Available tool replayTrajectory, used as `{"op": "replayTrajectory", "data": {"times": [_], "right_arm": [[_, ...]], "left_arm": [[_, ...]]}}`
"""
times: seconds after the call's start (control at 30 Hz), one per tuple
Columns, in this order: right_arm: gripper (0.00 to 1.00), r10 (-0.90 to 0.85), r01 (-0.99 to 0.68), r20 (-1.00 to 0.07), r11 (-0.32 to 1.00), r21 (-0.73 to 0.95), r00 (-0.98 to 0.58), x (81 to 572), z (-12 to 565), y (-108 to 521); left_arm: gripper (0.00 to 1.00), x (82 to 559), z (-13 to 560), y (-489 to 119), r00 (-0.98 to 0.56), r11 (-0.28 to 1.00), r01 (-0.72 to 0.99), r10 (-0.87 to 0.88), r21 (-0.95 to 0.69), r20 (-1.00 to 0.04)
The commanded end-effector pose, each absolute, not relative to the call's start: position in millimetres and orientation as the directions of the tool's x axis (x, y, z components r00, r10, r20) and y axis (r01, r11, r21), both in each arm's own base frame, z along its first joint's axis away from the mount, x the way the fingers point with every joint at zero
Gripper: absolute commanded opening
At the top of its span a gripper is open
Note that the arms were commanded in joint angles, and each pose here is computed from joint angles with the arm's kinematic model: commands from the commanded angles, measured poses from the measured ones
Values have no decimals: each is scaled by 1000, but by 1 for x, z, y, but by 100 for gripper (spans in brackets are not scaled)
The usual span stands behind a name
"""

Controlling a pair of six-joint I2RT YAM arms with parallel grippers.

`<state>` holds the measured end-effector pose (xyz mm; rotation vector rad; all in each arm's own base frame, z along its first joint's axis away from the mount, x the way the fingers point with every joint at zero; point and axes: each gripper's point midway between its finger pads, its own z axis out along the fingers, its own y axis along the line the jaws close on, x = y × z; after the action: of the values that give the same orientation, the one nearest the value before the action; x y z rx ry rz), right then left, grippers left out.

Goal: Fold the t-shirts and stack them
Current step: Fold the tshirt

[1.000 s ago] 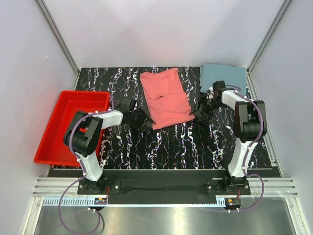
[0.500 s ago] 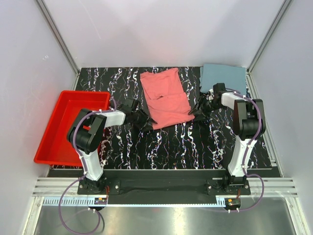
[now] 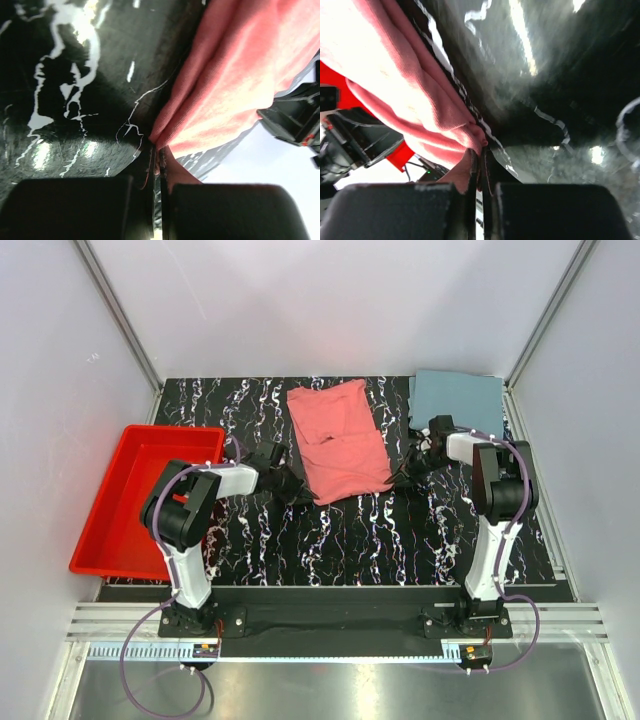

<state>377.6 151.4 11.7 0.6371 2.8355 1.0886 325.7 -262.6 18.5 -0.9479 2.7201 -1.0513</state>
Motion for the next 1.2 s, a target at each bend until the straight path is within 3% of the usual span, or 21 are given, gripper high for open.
{"op": "replayTrajectory", "data": {"times": [0.0, 0.2, 0.27, 0.3, 0.53, 0.67, 0.9, 0.97, 1.17], "right_arm": [[0, 363, 325, 64, 724, 609, -930, 363, 23, 156], [0, 302, 267, 41, 764, 587, -953, 293, 55, 183], [0, 307, 297, 76, 783, 547, -949, 257, 48, 185], [0, 280, 254, 42, 786, 564, -959, 242, 61, 194], [0, 305, 307, 97, 778, 549, -947, 132, 77, 195], [0, 335, 335, 108, 755, 564, -936, 103, 98, 195], [0, 364, 323, 46, 754, 572, -930, 115, 131, 194], [0, 362, 282, -42, 788, 547, -931, 132, 143, 189], [0, 374, 269, -97, 802, 533, -922, 188, 161, 181]], "left_arm": [[0, 303, 0, -242, -866, 713, -450, -495, -537, 69], [0, 238, 23, -222, -940, 812, -305, -339, -497, 24], [0, 208, 22, -213, -953, 833, -281, -302, -477, 34], [0, 199, 37, -211, -956, 826, -259, -294, -501, 9], [0, 126, 68, -183, -961, 805, -242, -278, -541, 16], [0, 106, 89, -178, -955, 772, -246, -295, -587, 12], [0, 121, 125, -182, -967, 790, -186, -253, -585, -33], [0, 140, 146, -189, -967, 785, -142, -240, -603, -85], [0, 214, 184, -193, -950, 783, -95, -256, -615, -180]]}}
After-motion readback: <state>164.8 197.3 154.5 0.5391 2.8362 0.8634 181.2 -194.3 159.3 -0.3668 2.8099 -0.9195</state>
